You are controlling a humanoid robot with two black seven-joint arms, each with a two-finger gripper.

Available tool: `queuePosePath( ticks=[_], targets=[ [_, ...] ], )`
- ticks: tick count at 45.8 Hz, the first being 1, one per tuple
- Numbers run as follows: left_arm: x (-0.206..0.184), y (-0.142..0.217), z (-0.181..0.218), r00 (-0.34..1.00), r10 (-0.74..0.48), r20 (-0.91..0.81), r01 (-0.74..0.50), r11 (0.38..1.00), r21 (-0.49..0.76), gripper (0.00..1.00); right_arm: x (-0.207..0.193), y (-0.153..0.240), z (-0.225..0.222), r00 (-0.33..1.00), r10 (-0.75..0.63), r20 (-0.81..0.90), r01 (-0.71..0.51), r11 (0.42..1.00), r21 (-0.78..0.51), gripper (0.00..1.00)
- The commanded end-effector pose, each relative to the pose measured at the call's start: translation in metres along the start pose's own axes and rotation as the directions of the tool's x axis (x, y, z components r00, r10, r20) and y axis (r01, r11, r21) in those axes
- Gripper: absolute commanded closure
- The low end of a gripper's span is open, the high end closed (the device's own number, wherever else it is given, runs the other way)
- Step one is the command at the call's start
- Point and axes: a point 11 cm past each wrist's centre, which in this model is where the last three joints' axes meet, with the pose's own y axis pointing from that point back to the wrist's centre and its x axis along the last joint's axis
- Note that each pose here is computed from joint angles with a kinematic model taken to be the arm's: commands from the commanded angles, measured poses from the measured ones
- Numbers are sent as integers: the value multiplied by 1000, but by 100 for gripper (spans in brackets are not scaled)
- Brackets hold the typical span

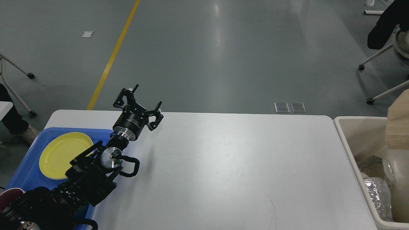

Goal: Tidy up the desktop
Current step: 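Lower the bag into the white bin and release it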

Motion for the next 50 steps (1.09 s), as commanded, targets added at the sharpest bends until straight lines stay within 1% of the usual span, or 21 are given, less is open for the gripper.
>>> queuePosePath(
  ticks=[1,7,16,19,28,33,34,36,37,38,39,43,50],
  targets=[
    [0,0,0,1000,0,0,0,1000,0,2,-31,-7,-4,988,-61,-139,61,998,-2,100],
    [0,0,0,1000,0,0,0,1000,0,2,-64,-11,-7,959,-137,-247,140,990,-5,100],
    [0,0,0,1000,0,0,0,1000,0,2,-126,-15,-14,902,-256,-347,269,963,-9,100],
    [0,0,0,1000,0,0,0,1000,0,2,-140,-15,-17,879,-278,-387,298,955,-9,100],
    [0,0,0,1000,0,0,0,1000,0,2,-155,-17,-30,869,-296,-396,328,945,12,100],
    [0,0,0,1000,0,0,0,1000,0,2,-155,-18,-41,899,-286,-332,318,947,45,100],
    [0,0,0,1000,0,0,0,1000,0,2,-155,-18,-44,907,-281,-314,313,948,56,90],
    [0,0,0,1000,0,0,0,1000,0,2,-153,-20,-51,924,-266,-275,298,951,79,47],
    [0,0,0,1000,0,0,0,1000,0,2,-152,-20,-56,936,-259,-239,289,952,98,19],
    [0,0,0,1000,0,0,0,1000,0,2,-152,-21,-59,941,-256,-220,284,953,107,7],
    [0,0,0,1000,0,0,0,1000,0,2,-152,-21,-60,946,-254,-202,281,953,114,0],
    [0,0,0,1000,0,0,0,1000,0,2,-161,-20,-64,948,-272,-163,294,947,130,0],
    [0,0,0,1000,0,0,0,1000,0,2,-171,-18,-61,943,-295,-156,315,941,126,0]
  ],
)
